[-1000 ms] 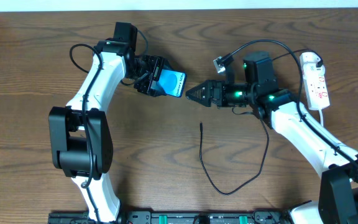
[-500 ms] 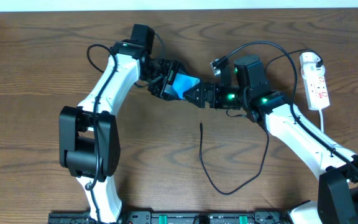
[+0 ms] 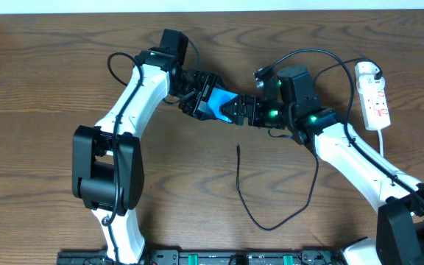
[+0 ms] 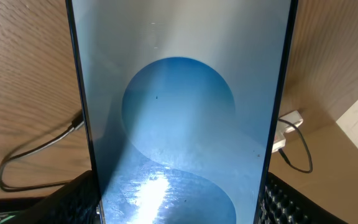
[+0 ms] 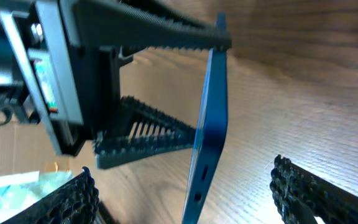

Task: Plug charger to phone and switch on socket
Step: 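Close the right gripper on the phone's edge beside the left gripper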

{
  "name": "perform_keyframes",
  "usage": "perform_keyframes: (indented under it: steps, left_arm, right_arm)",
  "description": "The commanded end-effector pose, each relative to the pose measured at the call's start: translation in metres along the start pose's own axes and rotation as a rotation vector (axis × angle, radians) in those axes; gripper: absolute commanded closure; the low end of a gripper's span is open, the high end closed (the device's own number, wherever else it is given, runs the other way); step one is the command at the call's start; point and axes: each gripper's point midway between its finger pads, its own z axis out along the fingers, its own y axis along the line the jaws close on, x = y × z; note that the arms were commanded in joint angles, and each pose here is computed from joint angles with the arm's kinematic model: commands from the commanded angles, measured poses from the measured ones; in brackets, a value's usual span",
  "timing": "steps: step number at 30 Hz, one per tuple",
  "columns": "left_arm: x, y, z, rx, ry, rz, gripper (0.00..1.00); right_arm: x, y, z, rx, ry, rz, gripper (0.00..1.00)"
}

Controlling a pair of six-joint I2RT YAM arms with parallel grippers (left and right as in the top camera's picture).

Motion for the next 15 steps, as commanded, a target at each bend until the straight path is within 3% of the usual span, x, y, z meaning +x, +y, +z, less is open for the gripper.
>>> perform_keyframes:
  steps: [1, 15]
  left_arm:
    - [0.0151, -0.0171, -0.0148, 0.058, 0.01, 0.05, 0.93]
    - [0.0199, -0.0184, -0.0114, 0.057, 0.015, 0.053, 0.93]
  right_arm:
    - [-0.0102, 0.002, -0.0005, 0.019, -0.043, 0.025, 0.11]
    - [-0.0068, 0.0034, 0.0019, 0.026, -0.038, 0.032, 0.11]
